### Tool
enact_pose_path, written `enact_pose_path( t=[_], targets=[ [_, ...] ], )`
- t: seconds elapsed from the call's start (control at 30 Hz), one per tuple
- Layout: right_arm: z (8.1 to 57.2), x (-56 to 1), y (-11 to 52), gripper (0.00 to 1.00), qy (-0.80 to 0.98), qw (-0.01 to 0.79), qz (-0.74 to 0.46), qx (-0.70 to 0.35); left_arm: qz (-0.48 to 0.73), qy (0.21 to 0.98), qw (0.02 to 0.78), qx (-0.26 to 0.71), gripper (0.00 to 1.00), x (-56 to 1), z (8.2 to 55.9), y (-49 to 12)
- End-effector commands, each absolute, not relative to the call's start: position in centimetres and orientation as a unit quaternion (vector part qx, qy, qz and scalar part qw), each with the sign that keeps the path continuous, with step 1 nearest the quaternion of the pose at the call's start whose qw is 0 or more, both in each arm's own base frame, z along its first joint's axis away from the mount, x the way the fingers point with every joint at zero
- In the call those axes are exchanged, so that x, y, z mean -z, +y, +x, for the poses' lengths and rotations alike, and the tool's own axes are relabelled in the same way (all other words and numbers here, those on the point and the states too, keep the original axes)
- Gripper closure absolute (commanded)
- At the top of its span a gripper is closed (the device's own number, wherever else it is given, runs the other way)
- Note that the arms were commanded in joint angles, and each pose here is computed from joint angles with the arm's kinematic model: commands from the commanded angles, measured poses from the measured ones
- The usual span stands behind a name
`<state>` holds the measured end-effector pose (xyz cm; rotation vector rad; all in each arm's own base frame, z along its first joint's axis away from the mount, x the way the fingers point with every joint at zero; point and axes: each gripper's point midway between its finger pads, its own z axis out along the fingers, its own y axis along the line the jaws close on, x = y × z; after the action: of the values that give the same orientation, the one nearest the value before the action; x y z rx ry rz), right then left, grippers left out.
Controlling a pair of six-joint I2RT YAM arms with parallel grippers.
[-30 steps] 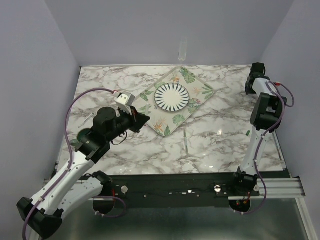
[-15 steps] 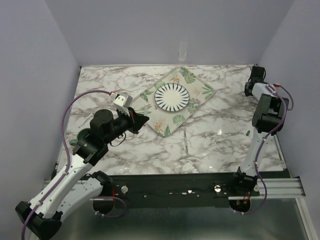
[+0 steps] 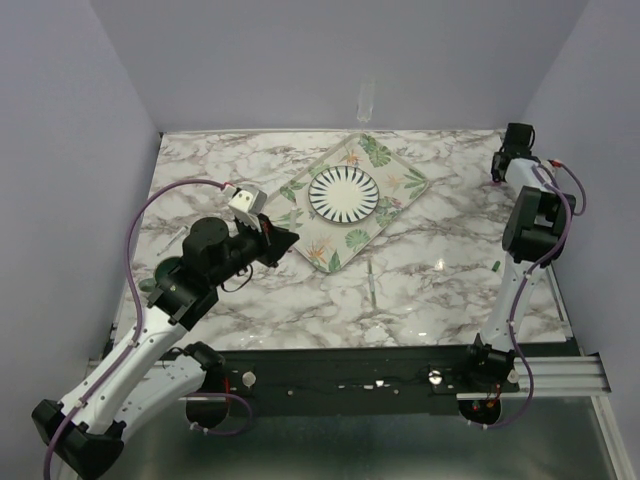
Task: Insert the pens into the pen caps
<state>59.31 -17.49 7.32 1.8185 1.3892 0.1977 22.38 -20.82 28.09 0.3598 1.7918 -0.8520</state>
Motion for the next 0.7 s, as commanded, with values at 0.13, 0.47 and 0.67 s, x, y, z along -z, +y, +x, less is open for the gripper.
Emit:
enact_pose_path(
  t=[0.13, 0.47, 0.67],
  targets=[
    [56.6, -2.3, -17.8, 0.99, 0.538, 0.35, 0.766, -0.028, 0.149, 0.751, 0.539, 0.351, 1.0, -28.0, 22.8, -20.7],
    [55.3, -2.9, -19.5, 0.99, 0.525, 0.354, 0.774, 0.002, 0.145, 0.753, 0.546, 0.339, 1.0, -28.0, 23.0, -20.3],
    [54.9, -2.5, -19.4, 0.99, 0.521, 0.342, 0.782, 0.01, 0.144, 0.752, 0.548, 0.336, 1.0, -28.0, 23.1, -20.2]
  ],
)
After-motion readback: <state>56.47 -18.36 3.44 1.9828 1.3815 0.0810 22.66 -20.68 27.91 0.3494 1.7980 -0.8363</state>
